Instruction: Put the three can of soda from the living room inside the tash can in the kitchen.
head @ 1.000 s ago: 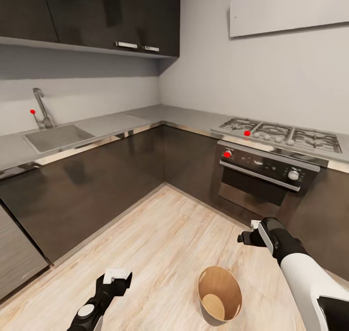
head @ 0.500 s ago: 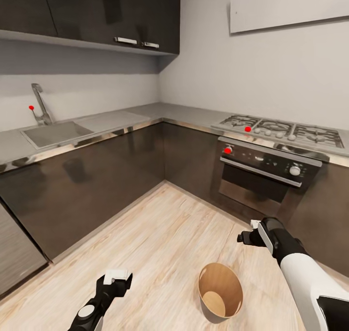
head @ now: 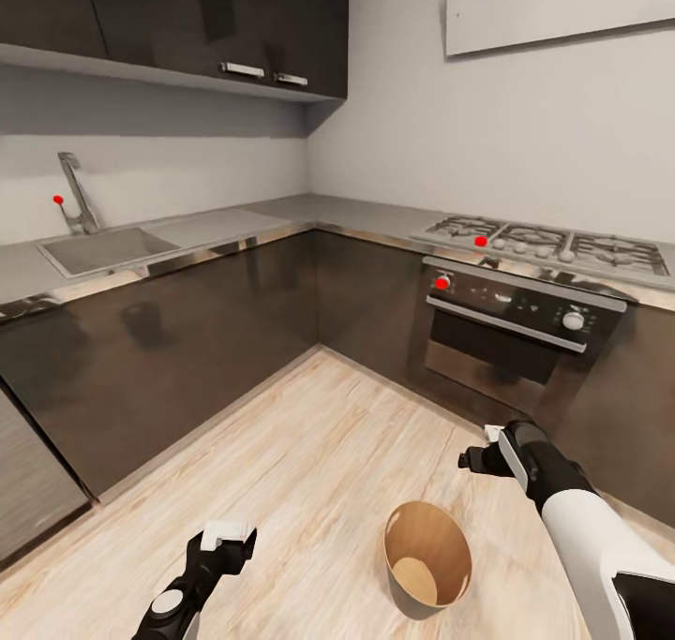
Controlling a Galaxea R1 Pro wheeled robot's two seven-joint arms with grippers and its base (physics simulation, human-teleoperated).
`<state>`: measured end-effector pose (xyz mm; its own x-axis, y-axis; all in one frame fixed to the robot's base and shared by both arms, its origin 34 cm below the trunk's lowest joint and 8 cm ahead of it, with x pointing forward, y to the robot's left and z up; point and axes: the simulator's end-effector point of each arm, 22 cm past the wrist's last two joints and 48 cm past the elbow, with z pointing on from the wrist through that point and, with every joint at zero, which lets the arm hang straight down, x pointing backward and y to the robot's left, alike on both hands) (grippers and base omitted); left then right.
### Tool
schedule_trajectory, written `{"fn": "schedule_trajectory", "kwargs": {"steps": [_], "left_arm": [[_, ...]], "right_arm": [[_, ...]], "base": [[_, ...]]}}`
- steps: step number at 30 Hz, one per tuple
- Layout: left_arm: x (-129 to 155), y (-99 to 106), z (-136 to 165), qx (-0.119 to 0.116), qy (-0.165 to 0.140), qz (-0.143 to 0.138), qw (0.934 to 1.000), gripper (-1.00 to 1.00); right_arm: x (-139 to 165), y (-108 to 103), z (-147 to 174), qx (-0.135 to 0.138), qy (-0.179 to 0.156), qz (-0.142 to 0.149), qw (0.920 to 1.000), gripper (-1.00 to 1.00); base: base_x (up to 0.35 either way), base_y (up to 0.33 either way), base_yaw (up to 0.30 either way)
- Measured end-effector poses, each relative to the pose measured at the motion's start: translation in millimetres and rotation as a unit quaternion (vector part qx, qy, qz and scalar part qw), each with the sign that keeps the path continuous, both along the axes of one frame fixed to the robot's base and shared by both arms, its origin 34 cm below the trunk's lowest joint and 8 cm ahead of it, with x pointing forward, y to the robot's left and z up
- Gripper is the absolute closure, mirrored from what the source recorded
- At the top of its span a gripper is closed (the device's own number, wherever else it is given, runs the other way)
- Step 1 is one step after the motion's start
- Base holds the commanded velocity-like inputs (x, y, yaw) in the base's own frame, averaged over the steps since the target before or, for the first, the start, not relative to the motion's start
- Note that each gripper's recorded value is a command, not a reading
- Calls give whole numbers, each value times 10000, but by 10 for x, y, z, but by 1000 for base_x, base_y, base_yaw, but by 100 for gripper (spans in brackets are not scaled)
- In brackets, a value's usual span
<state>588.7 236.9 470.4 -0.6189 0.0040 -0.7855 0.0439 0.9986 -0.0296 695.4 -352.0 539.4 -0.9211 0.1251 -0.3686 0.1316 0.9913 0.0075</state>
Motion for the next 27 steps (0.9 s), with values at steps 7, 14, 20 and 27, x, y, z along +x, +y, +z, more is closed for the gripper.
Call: {"fn": "schedule_trajectory", "kwargs": {"steps": [7,14,20,27], "left_arm": [[-26,1,-145,0,-2,3,10000,-100],[-56,-3,-294,3,-6,3,10000,-100],[-80,-12,-419,-2,-18,1,10000,-100],[-111,-15,-569,-1,-21,-2,10000,-100]], "right_arm": [[-26,3,-145,2,-3,3,10000,-100],[-52,4,-290,-1,-8,7,10000,-100],[-80,9,-420,0,-7,7,10000,-100],[-109,49,-575,22,-6,21,10000,-100]], "base": [[0,0,0],[0,0,0],[0,0,0],[0,0,0]]}}
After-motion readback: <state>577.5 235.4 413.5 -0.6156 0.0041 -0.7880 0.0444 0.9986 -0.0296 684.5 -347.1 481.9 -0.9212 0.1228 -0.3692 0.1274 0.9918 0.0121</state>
